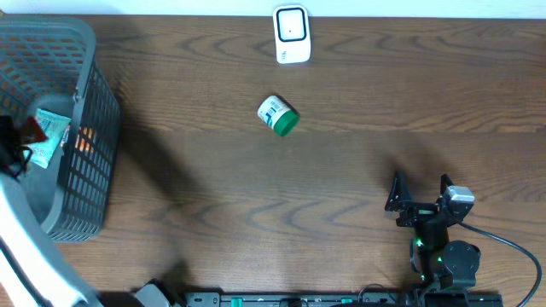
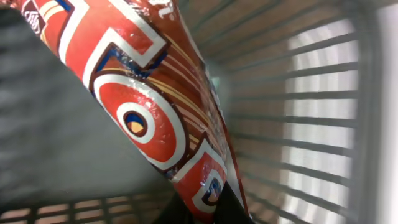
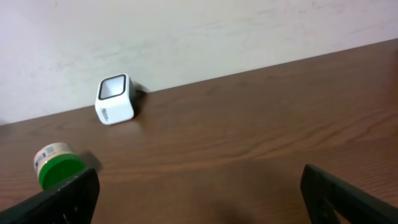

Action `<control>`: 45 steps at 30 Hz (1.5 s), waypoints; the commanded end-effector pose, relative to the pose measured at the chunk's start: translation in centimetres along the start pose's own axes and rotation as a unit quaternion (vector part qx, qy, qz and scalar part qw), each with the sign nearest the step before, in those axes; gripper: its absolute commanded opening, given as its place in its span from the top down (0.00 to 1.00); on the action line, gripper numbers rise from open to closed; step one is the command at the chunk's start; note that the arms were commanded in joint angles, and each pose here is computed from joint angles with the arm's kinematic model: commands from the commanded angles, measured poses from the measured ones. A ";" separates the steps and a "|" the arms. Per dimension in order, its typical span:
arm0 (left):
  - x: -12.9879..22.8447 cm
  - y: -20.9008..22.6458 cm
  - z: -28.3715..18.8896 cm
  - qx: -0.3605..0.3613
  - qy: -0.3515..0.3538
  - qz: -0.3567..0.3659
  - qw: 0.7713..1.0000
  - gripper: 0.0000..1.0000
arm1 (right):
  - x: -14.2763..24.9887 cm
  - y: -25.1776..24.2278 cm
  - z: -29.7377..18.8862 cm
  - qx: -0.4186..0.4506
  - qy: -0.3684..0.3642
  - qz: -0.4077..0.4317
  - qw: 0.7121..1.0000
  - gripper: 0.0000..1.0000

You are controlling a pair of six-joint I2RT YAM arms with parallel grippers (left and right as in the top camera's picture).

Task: Scan the item barcode
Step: 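Carry the Top bar out and set it beside the jar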

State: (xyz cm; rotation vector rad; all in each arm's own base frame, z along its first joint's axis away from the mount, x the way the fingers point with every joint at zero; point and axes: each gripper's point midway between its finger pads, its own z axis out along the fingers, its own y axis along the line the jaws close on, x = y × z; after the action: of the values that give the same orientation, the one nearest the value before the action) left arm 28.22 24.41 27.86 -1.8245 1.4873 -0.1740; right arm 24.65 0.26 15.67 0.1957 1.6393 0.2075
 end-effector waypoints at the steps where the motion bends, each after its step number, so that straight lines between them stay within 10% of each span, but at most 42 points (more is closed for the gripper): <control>1: -0.9 -2.4 -4.1 0.070 -0.024 -0.003 0.997 0.92 | 0.1 0.4 0.0 -0.007 0.002 0.003 1.000 0.01; 10: 6.9 -10.3 -12.3 0.288 0.115 0.065 0.948 0.92 | 0.1 0.4 0.0 -0.007 0.002 0.003 1.000 0.01; 20: 25.7 -11.0 -11.7 0.317 0.260 0.368 0.835 0.93 | 0.1 0.4 0.0 -0.007 0.002 0.003 1.000 0.01; 33: 41.9 -1.4 -1.0 0.121 0.337 0.537 0.764 0.92 | 0.1 0.4 0.0 -0.007 0.002 0.003 1.000 0.01; 45: 48.7 7.9 4.4 -0.011 0.390 0.568 0.725 0.92 | 0.1 0.4 0.0 -0.007 0.002 0.003 1.000 0.01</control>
State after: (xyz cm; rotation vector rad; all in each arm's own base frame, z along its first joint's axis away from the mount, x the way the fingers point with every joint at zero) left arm 39.84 -16.40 3.45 -0.4857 2.9145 -0.3438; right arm 24.65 0.26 15.67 0.1957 1.6393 0.2075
